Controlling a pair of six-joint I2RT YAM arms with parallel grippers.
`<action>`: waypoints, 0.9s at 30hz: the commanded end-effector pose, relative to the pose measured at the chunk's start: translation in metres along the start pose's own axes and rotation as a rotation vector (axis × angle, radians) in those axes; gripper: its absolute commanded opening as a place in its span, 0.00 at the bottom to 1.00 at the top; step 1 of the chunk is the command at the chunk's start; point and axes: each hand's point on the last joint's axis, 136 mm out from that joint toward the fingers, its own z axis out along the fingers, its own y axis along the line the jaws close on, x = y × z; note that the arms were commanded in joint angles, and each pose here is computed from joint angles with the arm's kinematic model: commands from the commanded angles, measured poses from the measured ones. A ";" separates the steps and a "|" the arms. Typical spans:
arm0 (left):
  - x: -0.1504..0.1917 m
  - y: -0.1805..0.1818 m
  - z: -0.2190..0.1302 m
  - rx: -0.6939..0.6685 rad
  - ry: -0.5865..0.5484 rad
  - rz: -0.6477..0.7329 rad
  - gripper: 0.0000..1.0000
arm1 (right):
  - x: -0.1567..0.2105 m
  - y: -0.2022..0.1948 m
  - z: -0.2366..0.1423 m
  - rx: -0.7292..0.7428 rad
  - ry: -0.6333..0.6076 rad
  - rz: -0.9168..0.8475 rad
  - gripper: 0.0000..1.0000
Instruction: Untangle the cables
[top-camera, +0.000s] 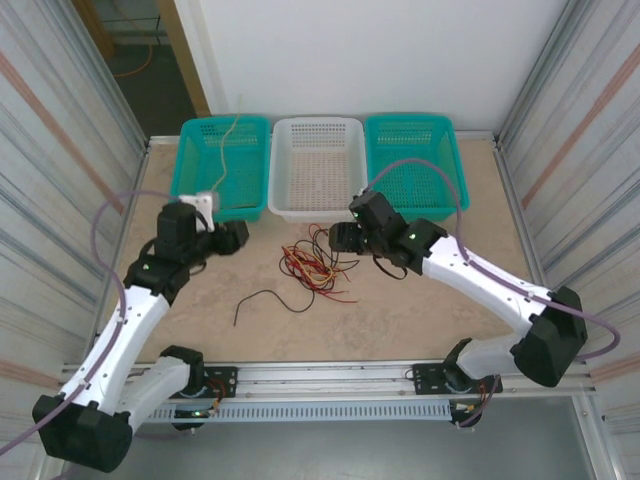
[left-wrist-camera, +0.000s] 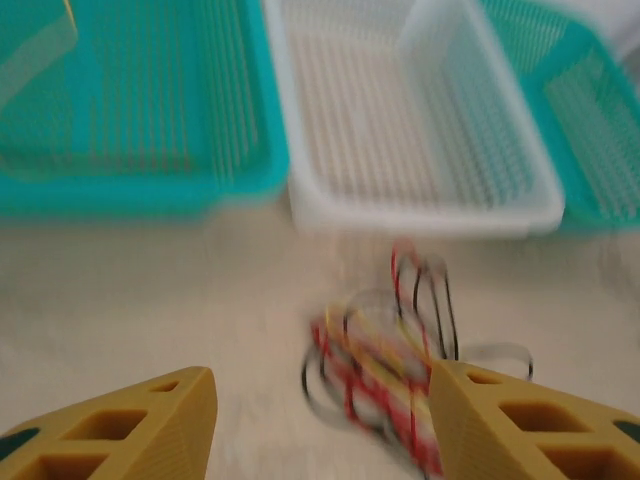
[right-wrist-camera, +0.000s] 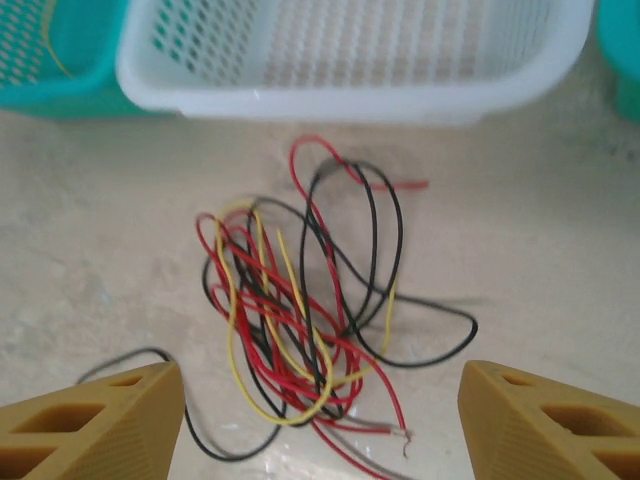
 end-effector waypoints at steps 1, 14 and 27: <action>0.061 -0.007 0.001 0.062 0.196 -0.130 0.56 | 0.035 0.012 0.031 -0.069 0.157 0.030 0.63; 0.121 0.026 0.017 -0.178 0.372 -0.208 0.52 | 0.097 0.073 0.061 -0.043 0.367 -0.283 0.54; 0.109 0.020 0.025 -0.161 0.339 -0.241 0.51 | 0.091 0.047 0.108 0.150 0.411 -0.322 0.48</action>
